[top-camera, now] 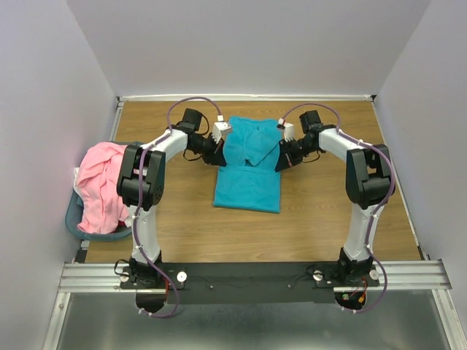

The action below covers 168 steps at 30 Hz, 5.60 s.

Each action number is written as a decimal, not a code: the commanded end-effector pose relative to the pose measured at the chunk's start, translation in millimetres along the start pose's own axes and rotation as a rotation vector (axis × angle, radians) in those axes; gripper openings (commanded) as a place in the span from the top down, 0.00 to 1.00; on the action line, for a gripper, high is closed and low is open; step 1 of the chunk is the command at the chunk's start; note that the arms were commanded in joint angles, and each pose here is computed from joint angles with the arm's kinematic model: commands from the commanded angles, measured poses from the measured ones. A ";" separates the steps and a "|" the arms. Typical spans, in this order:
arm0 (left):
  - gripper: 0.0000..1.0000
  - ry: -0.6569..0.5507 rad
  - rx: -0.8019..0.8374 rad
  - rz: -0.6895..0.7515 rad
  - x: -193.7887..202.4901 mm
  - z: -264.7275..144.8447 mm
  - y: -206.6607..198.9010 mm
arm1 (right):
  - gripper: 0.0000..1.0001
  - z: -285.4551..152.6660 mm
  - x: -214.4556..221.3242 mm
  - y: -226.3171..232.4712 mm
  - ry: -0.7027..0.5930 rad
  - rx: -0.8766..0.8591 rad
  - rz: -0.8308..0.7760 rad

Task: Fold and stack the t-shirts
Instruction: Fold the tshirt

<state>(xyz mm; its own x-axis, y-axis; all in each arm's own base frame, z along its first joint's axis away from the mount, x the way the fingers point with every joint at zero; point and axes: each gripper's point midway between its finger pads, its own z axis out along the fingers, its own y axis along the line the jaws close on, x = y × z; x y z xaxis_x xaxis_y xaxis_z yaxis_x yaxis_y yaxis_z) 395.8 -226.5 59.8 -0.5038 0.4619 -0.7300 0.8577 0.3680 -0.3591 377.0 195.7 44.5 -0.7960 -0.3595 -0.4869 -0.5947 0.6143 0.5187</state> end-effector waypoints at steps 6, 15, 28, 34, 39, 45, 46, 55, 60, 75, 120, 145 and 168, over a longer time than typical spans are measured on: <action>1.00 -0.073 0.056 0.124 -41.3 -14.4 -13.4 | 1.00 -25.1 -40.5 13.3 -0.099 0.004 -0.148; 1.00 -0.038 -0.014 0.069 -22.8 2.6 29.0 | 1.00 -1.7 -27.1 -24.2 -0.043 0.063 -0.120; 0.71 -0.082 -0.143 -0.007 -40.2 -3.8 81.1 | 0.93 2.2 -49.8 -73.1 -0.065 0.237 -0.130; 0.25 -0.223 -0.050 0.059 -84.7 -58.9 20.9 | 0.02 -42.6 -87.8 -31.0 -0.199 0.207 -0.115; 0.19 -0.233 0.195 -0.084 -45.8 -42.8 -79.2 | 0.00 -54.1 -73.1 64.0 -0.234 -0.124 0.019; 0.16 -0.231 0.395 -0.236 -19.4 -3.4 -162.9 | 0.00 -13.1 -16.2 146.1 -0.103 -0.405 0.281; 0.15 -0.225 0.402 -0.257 -15.1 0.9 -165.3 | 0.00 -9.0 -11.6 151.4 -0.094 -0.421 0.299; 0.14 -0.180 0.367 -0.443 12.7 38.0 -135.8 | 0.00 30.8 18.7 135.7 -0.018 -0.436 0.467; 0.14 -0.153 0.320 -0.550 40.0 49.3 -110.9 | 0.00 48.6 44.9 117.9 0.030 -0.417 0.507; 0.16 -0.113 0.355 -0.577 86.5 30.7 -103.3 | 0.00 29.7 86.5 90.7 0.020 -0.449 0.555; 0.59 0.303 -0.143 0.966 81.3 -25.2 -53.2 | 0.57 40.3 65.5 75.9 0.225 0.248 -0.601; 1.00 0.318 -0.103 0.930 55.9 -25.2 -49.2 | 0.99 23.5 58.3 59.2 0.188 0.349 -0.623; 1.00 0.272 0.164 0.870 23.5 -62.9 -177.1 | 0.99 -99.6 71.6 152.1 0.156 0.046 -0.693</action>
<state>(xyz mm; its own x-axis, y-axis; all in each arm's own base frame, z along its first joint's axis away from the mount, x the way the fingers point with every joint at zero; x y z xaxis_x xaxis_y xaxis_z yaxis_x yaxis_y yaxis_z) 296.8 -222.8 119.4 0.3302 0.7568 -0.5641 0.9385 -0.1991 0.2822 286.1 202.4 128.6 -0.2864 -0.7764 -0.5615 -0.9321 0.3613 -0.0242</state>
